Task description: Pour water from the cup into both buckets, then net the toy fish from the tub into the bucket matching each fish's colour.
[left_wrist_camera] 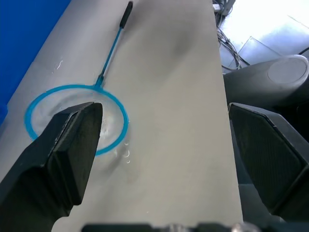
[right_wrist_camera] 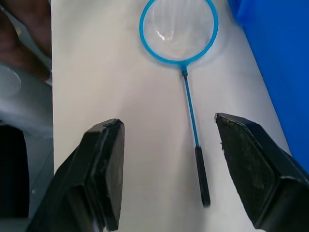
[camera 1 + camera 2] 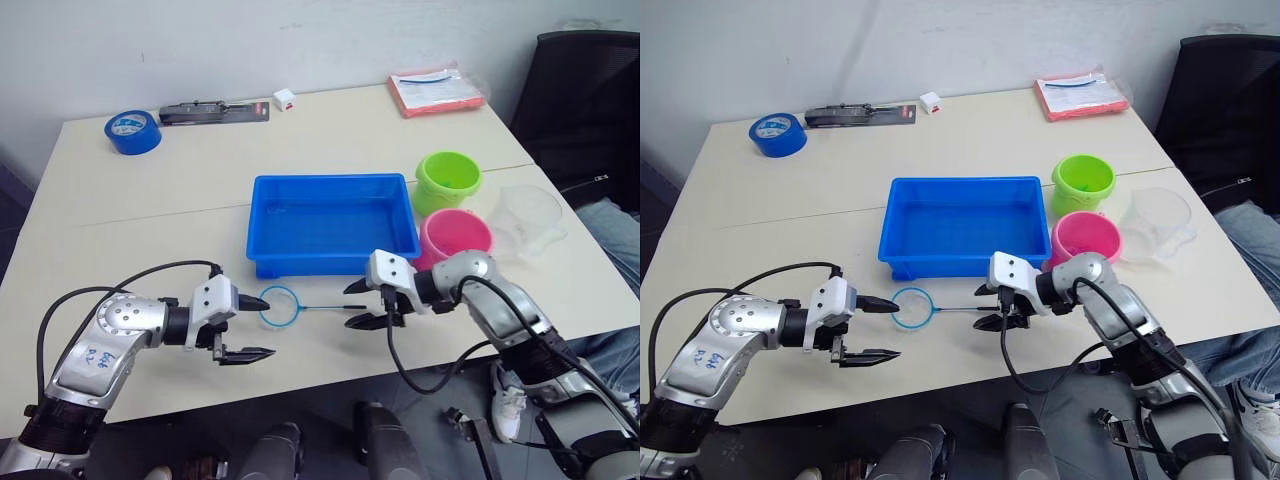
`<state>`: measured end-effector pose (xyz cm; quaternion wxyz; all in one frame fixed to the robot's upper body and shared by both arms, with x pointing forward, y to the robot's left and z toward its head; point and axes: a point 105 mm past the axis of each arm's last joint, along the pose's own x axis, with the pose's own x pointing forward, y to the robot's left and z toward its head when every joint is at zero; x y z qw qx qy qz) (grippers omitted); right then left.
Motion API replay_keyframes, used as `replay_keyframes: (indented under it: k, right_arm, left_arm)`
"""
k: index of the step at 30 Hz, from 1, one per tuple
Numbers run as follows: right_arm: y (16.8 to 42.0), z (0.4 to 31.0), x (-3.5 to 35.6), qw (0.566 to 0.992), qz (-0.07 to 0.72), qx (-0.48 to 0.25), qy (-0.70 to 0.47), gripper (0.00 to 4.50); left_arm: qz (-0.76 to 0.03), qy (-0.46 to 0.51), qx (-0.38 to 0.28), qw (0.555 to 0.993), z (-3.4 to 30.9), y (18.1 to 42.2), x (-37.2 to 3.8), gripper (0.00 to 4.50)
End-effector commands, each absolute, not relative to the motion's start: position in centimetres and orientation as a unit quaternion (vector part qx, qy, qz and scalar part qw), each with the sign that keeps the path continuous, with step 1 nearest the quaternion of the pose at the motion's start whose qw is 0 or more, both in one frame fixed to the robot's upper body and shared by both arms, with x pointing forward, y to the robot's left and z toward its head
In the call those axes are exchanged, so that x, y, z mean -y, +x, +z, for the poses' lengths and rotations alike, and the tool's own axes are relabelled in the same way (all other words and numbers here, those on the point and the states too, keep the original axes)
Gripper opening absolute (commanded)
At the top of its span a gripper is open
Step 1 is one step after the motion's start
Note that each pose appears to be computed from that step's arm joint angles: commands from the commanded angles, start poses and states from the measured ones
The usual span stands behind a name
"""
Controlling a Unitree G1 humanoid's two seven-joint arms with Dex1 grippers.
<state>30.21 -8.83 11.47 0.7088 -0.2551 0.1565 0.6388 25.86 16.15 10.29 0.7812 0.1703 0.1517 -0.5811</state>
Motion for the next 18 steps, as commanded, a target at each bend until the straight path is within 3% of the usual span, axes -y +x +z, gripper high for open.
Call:
replay_keyframes:
  k: [1, 11, 18]
  right_arm:
    - [29.6, 12.9, 9.2, 0.711, 0.640, -0.140, -0.257, 4.24]
    - [26.9, 13.9, 11.7, 0.746, 0.611, -0.168, -0.203, 4.24]
    - [25.3, 12.2, 12.9, 0.779, 0.572, -0.197, -0.164, 4.24]
  left_arm:
    - [-0.574, 0.162, -0.128, 0.792, 11.5, 25.7, -16.1, 4.50]
    - [-0.505, 0.118, -0.133, 0.845, 11.7, 23.9, -17.9, 4.50]
    - [-0.432, 0.088, -0.149, 0.885, 10.5, 22.4, -19.7, 4.50]
